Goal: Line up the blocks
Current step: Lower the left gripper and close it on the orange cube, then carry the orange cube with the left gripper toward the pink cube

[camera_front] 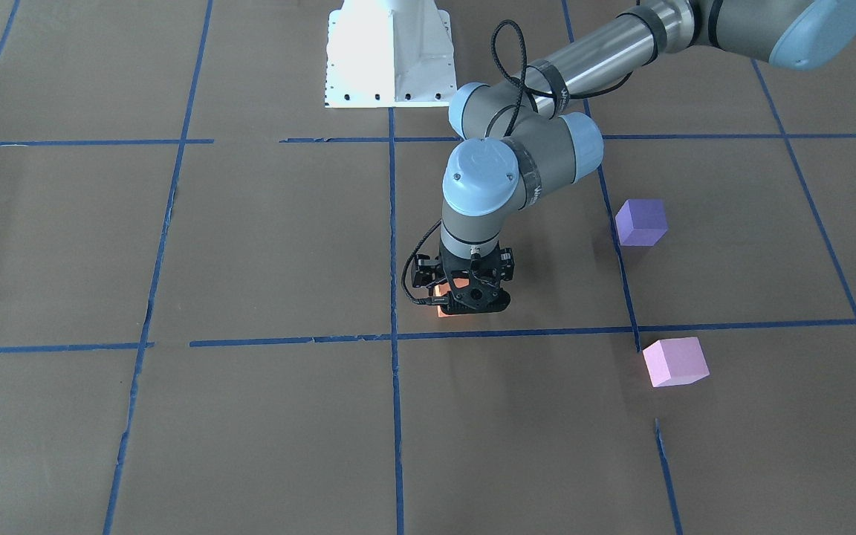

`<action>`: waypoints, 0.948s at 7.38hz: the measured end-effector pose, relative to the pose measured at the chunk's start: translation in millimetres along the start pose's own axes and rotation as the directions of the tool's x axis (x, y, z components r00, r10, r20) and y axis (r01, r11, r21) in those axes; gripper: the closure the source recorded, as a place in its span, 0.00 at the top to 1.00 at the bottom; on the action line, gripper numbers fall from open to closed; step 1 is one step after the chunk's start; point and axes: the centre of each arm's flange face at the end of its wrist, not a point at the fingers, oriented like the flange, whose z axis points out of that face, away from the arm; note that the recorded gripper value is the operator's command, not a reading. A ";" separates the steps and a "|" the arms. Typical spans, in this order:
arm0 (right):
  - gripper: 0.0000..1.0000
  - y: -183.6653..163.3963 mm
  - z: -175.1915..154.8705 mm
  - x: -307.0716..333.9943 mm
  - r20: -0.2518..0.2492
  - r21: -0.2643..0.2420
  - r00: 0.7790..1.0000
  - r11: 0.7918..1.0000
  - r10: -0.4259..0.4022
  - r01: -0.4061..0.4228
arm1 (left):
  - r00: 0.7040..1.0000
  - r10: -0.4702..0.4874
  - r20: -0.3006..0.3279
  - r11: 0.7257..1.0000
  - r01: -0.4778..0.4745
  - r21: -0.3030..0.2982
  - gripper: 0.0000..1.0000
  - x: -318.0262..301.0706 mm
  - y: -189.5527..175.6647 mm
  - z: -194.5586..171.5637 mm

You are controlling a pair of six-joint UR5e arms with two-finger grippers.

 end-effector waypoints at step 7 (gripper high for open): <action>1.00 0.3 0.3 0.3 -0.001 -0.001 1.000 1.000 0.000 0.000 | 0.999 0.024 -0.023 0.999 -0.023 0.022 0.00 -2.0 1.7 -28.3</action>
